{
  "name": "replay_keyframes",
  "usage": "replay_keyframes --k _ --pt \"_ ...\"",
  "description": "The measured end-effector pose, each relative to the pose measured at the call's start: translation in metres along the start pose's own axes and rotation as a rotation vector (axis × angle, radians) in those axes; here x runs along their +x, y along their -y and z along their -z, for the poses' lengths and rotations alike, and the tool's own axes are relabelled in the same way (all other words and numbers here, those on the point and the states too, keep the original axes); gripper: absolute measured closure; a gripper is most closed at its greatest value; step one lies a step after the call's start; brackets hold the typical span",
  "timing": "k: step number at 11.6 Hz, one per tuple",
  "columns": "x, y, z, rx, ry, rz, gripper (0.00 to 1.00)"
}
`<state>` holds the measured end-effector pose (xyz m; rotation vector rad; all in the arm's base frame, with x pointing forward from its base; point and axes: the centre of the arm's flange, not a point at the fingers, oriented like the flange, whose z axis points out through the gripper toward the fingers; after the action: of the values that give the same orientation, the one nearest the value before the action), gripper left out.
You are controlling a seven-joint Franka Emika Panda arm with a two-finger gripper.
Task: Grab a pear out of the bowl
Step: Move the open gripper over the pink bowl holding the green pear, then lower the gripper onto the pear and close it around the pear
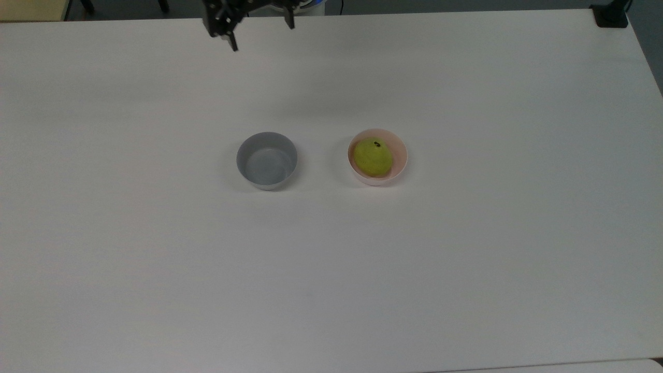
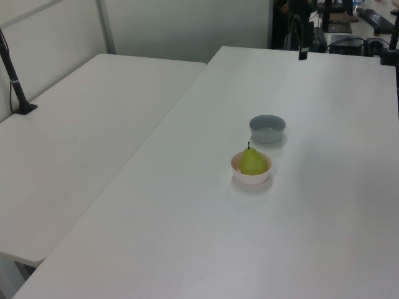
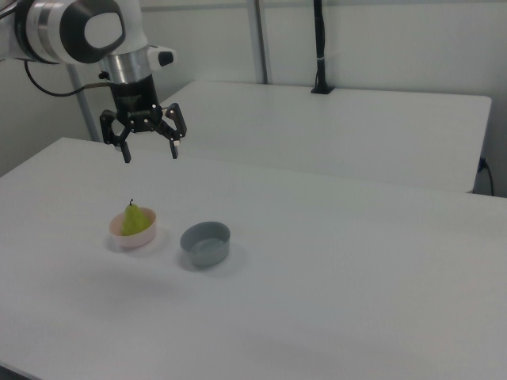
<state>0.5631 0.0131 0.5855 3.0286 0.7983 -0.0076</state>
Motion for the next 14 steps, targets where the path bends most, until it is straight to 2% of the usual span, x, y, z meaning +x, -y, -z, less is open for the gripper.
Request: replay_keyframes --k 2,5,7,10,14 --pt "0.029 0.035 -0.017 0.006 0.008 0.019 0.00" --pt "0.073 0.085 -0.055 0.016 0.012 -0.141 0.00" --pt "0.097 0.104 -0.084 0.021 0.000 -0.164 0.00" --pt "0.121 0.116 -0.125 0.027 -0.026 -0.181 0.00" --pt "0.131 0.130 -0.179 0.036 -0.018 -0.173 0.00"
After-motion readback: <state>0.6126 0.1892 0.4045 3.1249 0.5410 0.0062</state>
